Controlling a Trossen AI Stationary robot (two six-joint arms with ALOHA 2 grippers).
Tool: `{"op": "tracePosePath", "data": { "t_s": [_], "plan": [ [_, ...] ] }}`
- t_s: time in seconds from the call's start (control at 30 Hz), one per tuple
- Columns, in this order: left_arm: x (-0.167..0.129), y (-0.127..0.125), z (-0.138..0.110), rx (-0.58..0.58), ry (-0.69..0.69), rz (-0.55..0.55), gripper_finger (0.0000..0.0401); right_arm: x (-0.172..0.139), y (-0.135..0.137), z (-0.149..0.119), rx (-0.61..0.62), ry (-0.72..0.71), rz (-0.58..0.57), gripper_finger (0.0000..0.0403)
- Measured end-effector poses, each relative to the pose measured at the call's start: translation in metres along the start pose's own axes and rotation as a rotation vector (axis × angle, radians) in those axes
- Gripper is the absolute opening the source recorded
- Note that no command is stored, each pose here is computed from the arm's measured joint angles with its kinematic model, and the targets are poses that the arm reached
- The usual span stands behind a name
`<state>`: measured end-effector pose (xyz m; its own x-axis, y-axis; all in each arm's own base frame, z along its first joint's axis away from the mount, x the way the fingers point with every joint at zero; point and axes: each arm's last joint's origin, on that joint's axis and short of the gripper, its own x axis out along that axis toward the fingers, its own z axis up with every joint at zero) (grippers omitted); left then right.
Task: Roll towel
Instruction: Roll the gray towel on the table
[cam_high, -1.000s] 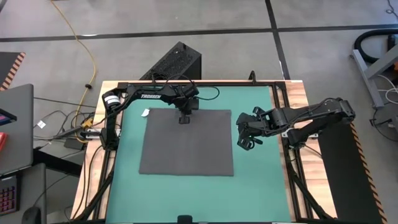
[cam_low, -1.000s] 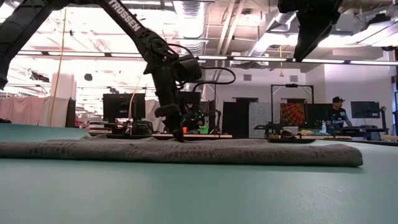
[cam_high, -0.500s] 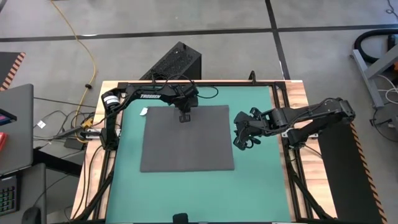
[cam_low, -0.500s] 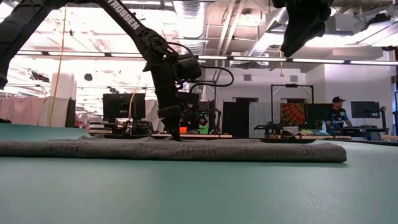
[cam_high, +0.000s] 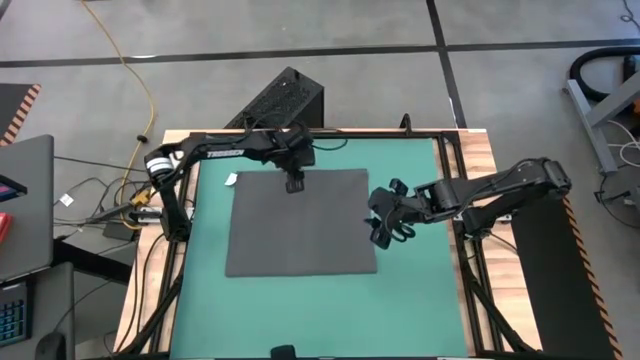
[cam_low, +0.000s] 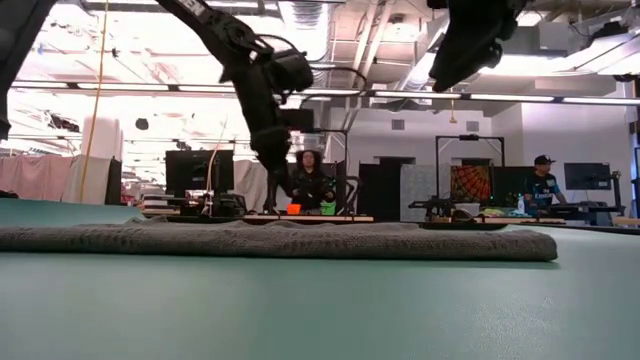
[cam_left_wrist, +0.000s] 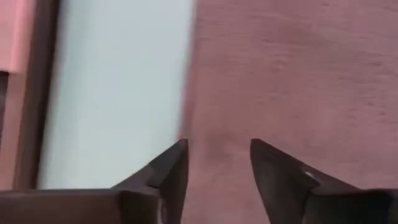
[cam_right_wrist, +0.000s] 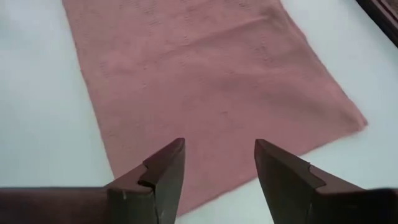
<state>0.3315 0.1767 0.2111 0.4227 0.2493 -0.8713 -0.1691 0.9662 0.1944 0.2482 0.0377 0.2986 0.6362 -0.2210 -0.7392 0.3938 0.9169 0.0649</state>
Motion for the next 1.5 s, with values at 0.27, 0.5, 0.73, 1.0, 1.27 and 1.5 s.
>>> {"op": "tracePosePath", "data": {
  "t_s": [0.27, 0.5, 0.73, 1.0, 1.27, 1.5],
  "plan": [
    [-0.035, 0.003, -0.022, -0.113, 0.094, -0.236, 0.0169, 0.014, 0.003, -0.003, -0.204, -0.023, 0.015, 0.0224],
    [-0.079, -0.058, -0.025, 0.071, 0.197, -0.47, 0.014, 0.039, 0.029, -0.009, -0.467, -0.001, 0.117, 0.0224],
    [-0.148, -0.146, -0.023, 0.146, 0.095, -0.436, 0.0121, 0.059, 0.065, -0.035, -0.616, 0.074, 0.184, 0.0218],
    [-0.176, -0.227, -0.049, -0.026, -0.378, -0.237, 0.0061, 0.075, 0.109, -0.06, -0.527, -0.057, 0.078, 0.0155],
    [-0.152, -0.245, -0.127, -0.408, -0.709, -0.234, 0.0002, 0.081, 0.136, -0.058, -0.077, -0.345, 0.004, 0.0014],
    [-0.119, -0.263, -0.161, -0.502, -0.771, -0.237, 0.0, 0.116, 0.157, -0.082, 0.063, -0.35, -0.058, 0.0007]
  ]
}}
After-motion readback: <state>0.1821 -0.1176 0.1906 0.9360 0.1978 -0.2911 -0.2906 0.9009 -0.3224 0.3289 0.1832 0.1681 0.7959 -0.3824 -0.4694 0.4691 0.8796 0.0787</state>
